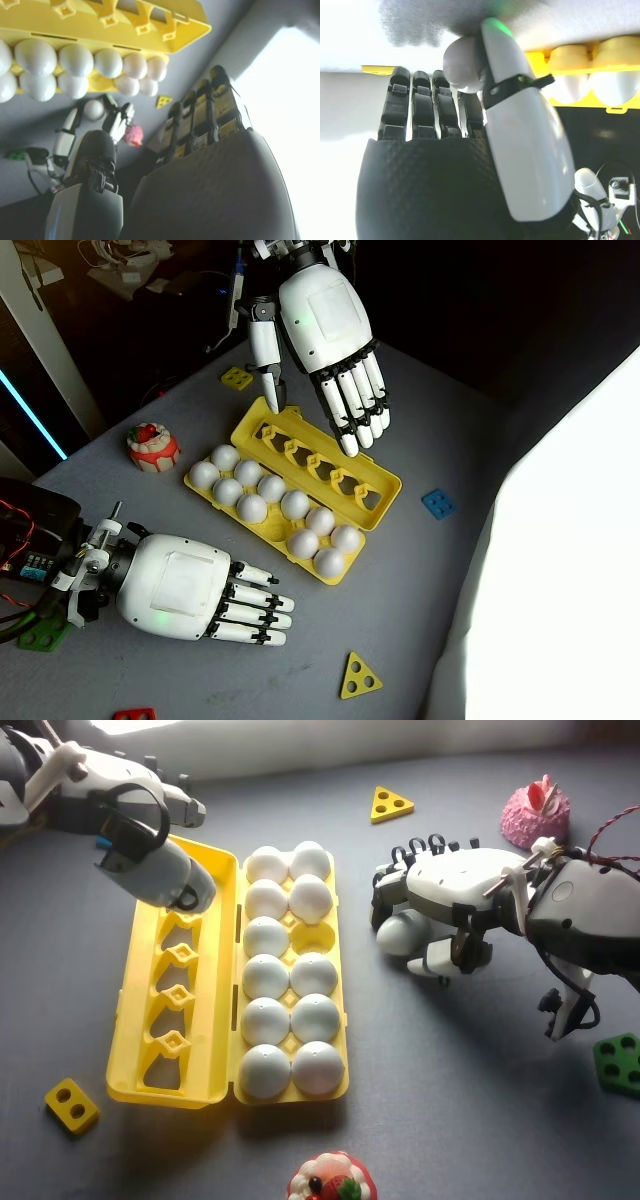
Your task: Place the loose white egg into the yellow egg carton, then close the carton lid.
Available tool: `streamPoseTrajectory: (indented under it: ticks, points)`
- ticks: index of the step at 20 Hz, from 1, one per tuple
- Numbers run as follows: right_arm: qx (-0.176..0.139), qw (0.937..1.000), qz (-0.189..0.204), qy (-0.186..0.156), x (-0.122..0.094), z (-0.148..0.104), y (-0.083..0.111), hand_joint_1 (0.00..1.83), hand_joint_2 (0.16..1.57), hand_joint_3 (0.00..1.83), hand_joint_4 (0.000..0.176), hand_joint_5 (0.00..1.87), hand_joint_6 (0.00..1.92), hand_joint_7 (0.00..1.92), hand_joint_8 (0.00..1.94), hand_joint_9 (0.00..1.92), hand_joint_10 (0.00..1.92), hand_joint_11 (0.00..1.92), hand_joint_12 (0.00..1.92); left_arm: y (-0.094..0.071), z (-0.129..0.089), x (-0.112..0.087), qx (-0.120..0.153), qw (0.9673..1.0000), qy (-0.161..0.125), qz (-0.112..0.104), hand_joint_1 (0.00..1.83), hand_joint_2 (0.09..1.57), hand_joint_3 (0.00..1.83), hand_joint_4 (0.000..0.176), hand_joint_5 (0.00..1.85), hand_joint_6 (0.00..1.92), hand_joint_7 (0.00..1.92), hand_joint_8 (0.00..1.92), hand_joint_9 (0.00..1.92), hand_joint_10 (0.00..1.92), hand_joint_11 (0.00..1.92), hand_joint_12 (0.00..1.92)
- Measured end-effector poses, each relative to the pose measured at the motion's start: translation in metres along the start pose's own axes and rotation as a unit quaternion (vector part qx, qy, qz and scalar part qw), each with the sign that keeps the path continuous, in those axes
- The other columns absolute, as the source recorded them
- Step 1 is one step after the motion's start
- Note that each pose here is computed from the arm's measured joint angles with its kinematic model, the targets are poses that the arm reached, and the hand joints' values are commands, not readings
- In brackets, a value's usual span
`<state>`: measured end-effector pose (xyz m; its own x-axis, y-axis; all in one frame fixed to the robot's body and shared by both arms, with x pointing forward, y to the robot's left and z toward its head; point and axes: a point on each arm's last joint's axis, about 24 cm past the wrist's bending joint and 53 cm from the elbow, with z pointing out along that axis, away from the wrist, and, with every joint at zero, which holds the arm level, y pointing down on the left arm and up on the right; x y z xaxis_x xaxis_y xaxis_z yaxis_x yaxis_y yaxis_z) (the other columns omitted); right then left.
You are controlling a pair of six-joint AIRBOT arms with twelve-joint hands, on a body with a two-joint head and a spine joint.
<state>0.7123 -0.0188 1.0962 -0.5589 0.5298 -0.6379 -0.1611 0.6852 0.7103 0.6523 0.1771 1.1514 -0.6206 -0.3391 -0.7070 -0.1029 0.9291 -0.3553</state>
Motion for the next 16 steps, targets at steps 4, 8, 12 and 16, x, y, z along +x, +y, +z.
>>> streamPoseTrajectory:
  ticks: [4, 8, 12, 16]
  points:
    - [-0.001, 1.0, 0.001, -0.003, -0.0019, 0.0001, 0.0011, 1.1, 1.23, 0.0, 0.0, 0.76, 1.31, 0.29, 0.03, 0.11, 0.03, 0.0, 0.41, 0.0022, 0.0004, -0.0016, -0.002, 1.0, -0.001, -0.001, 0.23, 1.39, 0.0, 0.0, 0.0, 0.0, 0.0, 0.0, 0.02, 0.0, 0.0, 0.21]
    - [-0.001, 1.0, 0.001, -0.002, -0.0017, 0.0001, 0.0011, 1.1, 1.22, 0.0, 0.0, 0.79, 1.3, 0.46, 0.03, 0.15, 0.05, 0.0, 0.63, 0.0017, 0.0004, -0.0012, -0.001, 1.0, -0.001, -0.002, 0.28, 1.39, 0.0, 0.0, 0.0, 0.0, 0.0, 0.0, 0.0, 0.0, 0.0, 0.12]
    - [-0.002, 1.0, 0.0, -0.003, -0.0028, 0.0002, 0.0023, 1.1, 1.22, 0.0, 0.0, 0.79, 1.3, 0.48, 0.02, 0.14, 0.04, 0.0, 0.59, 0.0017, 0.0004, -0.0011, -0.001, 1.0, 0.0, -0.002, 0.26, 1.39, 0.0, 0.0, 0.0, 0.0, 0.0, 0.0, 0.01, 0.0, 0.0, 0.18]
    - [-0.006, 0.9999, 0.013, -0.001, -0.0071, -0.0008, 0.0054, 1.1, 1.22, 0.0, 0.0, 0.78, 1.31, 0.46, 0.0, 0.13, 0.03, 0.0, 0.57, 0.0015, 0.0004, -0.001, -0.001, 1.0, 0.0, -0.003, 0.28, 1.38, 0.0, 0.0, 0.0, 0.0, 0.0, 0.0, 0.02, 0.0, 0.0, 0.19]
